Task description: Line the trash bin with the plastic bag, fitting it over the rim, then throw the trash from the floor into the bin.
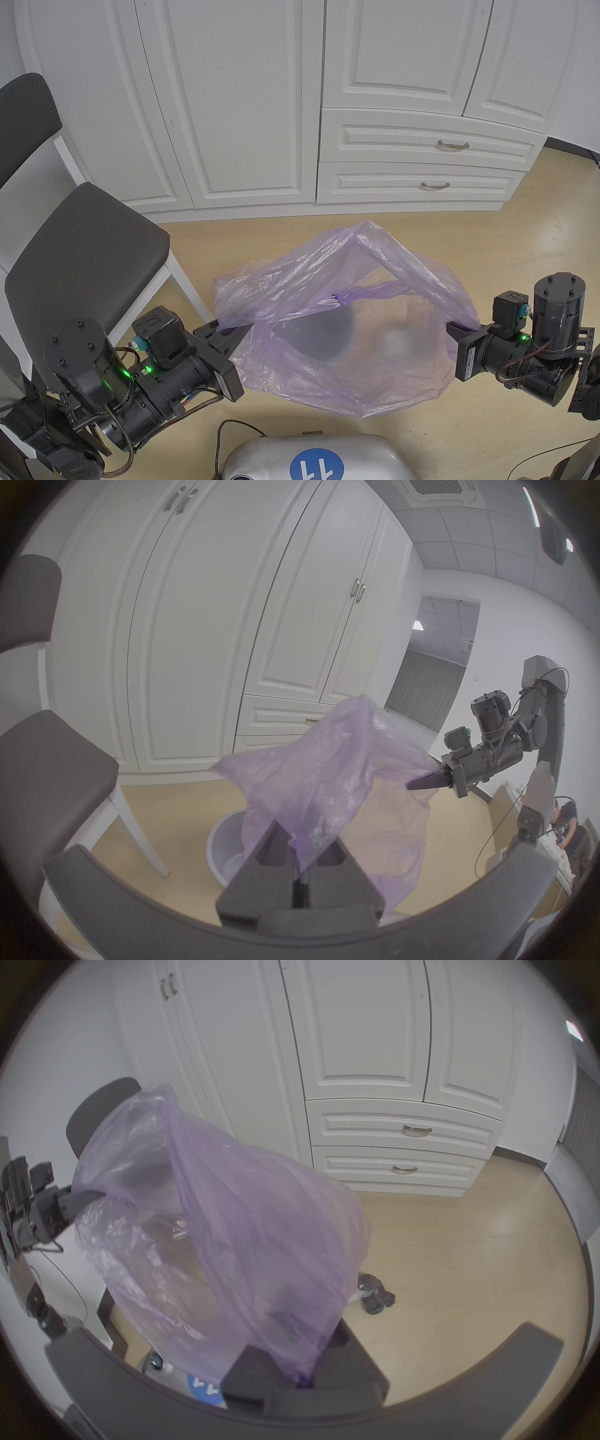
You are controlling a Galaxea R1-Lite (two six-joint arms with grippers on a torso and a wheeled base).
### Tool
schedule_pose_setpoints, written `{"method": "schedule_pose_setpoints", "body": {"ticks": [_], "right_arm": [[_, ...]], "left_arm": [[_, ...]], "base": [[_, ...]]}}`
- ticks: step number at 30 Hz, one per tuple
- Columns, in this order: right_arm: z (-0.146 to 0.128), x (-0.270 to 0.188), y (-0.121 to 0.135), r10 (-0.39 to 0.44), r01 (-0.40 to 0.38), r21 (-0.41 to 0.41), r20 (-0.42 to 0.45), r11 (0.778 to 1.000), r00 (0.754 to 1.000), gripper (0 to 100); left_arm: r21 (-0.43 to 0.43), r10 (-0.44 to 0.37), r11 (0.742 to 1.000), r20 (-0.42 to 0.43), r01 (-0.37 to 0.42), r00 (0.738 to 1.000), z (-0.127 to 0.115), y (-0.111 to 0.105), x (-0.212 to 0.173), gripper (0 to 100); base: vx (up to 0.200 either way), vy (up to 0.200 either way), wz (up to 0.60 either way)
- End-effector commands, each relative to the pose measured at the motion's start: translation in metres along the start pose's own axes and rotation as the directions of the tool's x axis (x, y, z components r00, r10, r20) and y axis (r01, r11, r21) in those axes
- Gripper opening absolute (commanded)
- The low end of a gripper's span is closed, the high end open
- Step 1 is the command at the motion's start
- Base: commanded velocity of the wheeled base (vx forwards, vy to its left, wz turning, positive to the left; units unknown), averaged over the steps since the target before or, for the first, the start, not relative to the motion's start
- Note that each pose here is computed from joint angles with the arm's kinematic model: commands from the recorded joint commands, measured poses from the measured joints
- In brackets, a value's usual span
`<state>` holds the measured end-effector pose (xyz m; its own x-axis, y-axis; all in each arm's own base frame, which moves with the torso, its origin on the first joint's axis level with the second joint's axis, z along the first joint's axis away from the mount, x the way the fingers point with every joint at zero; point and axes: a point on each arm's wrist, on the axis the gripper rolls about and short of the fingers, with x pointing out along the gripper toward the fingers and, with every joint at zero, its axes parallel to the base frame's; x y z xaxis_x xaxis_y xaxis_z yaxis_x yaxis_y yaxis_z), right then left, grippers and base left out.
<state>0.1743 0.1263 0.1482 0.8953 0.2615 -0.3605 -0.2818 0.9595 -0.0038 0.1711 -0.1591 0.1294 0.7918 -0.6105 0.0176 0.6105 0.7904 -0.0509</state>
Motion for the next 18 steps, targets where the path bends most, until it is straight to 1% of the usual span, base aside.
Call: {"method": "schedule_pose_setpoints", "body": {"ticks": [1,2,5,7,13,18], "right_arm": [[-0.01,0.003,-0.01,-0.046,0.044,-0.043,-0.039,0.998,0.998,0],[-0.011,0.002,-0.011,-0.049,0.047,-0.053,-0.042,0.997,0.998,0],[-0.014,0.001,-0.013,-0.059,0.055,-0.079,-0.05,0.995,0.997,0],[-0.014,0.002,-0.015,-0.066,0.061,-0.087,-0.053,0.994,0.996,0],[-0.014,0.004,-0.023,-0.103,0.097,-0.089,-0.059,0.991,0.993,0],[-0.016,0.006,-0.03,-0.133,0.125,-0.105,-0.069,0.987,0.989,0]], "left_arm": [[0.007,0.05,0.999,-0.044,-0.05,0.998,-0.01,0.022,0.006,0],[0.008,0.07,0.998,-0.052,-0.07,0.996,-0.012,0.029,0.008,0],[0.013,0.111,0.994,-0.069,-0.11,0.991,-0.017,0.04,0.011,0],[0.017,0.119,0.993,-0.074,-0.118,0.99,-0.018,0.043,0.012,0],[0.085,0.19,0.98,-0.11,-0.181,0.976,-0.028,0.061,0.015,0],[0.089,0.212,0.975,-0.109,-0.203,0.971,-0.028,0.067,0.016,0]], "base": [[0.0,0.0,0.0],[0.0,0.0,0.0],[0.0,0.0,0.0],[0.0,0.0,0.0],[0.0,0.0,0.0],[0.0,0.0,0.0]]}}
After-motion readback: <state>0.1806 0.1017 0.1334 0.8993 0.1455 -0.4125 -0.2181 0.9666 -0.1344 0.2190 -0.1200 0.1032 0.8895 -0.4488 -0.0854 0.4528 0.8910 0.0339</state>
